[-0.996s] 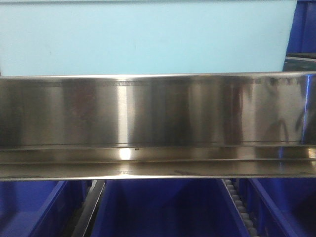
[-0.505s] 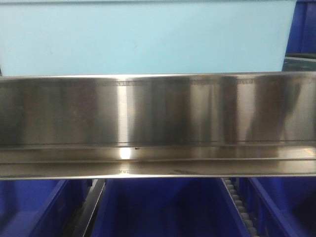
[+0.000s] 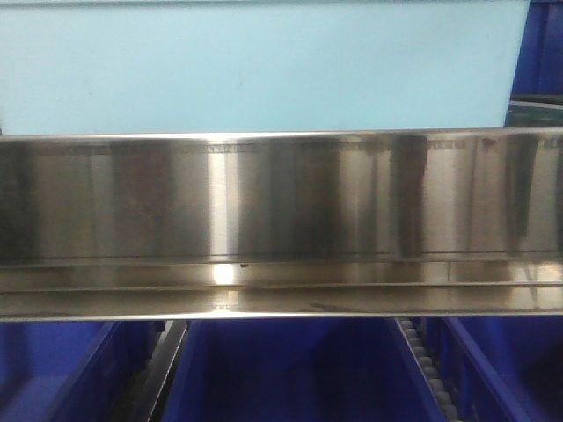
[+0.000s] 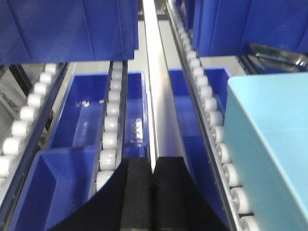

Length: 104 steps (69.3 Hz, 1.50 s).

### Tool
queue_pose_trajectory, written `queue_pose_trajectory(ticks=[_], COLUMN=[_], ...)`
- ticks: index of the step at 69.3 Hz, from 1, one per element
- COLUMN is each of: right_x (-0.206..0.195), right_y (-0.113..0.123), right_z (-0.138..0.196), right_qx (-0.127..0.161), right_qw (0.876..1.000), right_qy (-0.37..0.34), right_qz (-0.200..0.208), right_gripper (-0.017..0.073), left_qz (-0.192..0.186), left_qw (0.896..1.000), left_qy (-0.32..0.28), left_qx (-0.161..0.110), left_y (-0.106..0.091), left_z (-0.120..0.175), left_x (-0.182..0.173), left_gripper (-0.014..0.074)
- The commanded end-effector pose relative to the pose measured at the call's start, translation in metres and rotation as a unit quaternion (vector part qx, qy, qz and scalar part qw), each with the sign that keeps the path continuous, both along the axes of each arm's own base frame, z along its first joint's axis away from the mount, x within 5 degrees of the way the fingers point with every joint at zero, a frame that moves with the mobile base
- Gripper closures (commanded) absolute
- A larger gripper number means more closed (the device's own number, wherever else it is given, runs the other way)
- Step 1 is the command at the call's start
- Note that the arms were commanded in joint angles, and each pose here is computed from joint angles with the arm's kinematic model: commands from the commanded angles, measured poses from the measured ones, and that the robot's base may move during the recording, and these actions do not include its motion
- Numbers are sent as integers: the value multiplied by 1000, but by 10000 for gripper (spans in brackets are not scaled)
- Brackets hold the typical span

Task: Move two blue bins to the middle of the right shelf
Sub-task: 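Close left and right grippers on the side walls of the light-blue bins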

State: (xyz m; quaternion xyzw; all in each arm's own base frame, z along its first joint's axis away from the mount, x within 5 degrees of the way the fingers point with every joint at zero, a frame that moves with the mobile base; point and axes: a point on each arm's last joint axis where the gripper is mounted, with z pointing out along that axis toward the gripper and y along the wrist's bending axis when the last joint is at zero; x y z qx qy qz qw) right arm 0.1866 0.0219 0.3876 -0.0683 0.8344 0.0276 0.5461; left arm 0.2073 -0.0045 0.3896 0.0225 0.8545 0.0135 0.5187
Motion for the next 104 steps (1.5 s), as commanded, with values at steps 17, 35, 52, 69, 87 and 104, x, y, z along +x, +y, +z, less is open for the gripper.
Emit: queue_pose_trajectory(ticks=[17, 35, 52, 69, 87, 104], right_x=[33, 58, 89, 108, 110, 109], right_y=[18, 65, 92, 118, 119, 122], right_z=[-17, -10, 1, 1, -2, -2], right_qx=[38, 64, 2, -8, -3, 2], right_qw=[997, 981, 971, 957, 952, 950], right_qy=[57, 163, 240, 292, 307, 311], right_qz=[25, 78, -2, 4, -11, -5], right_gripper=[721, 716, 716, 718, 694, 298], left_qz=[-4, -38, 67, 71, 66, 68], left_qw=[998, 994, 987, 977, 973, 971], left_qy=[-2, 80, 146, 198, 215, 226], left_qx=[-63, -60, -11, -38, -48, -47], left_y=[-7, -39, -71, -90, -95, -96], left_z=[-8, 8, 13, 12, 4, 2], left_x=[24, 45, 72, 93, 99, 99], left_gripper=[704, 704, 704, 704, 619, 272])
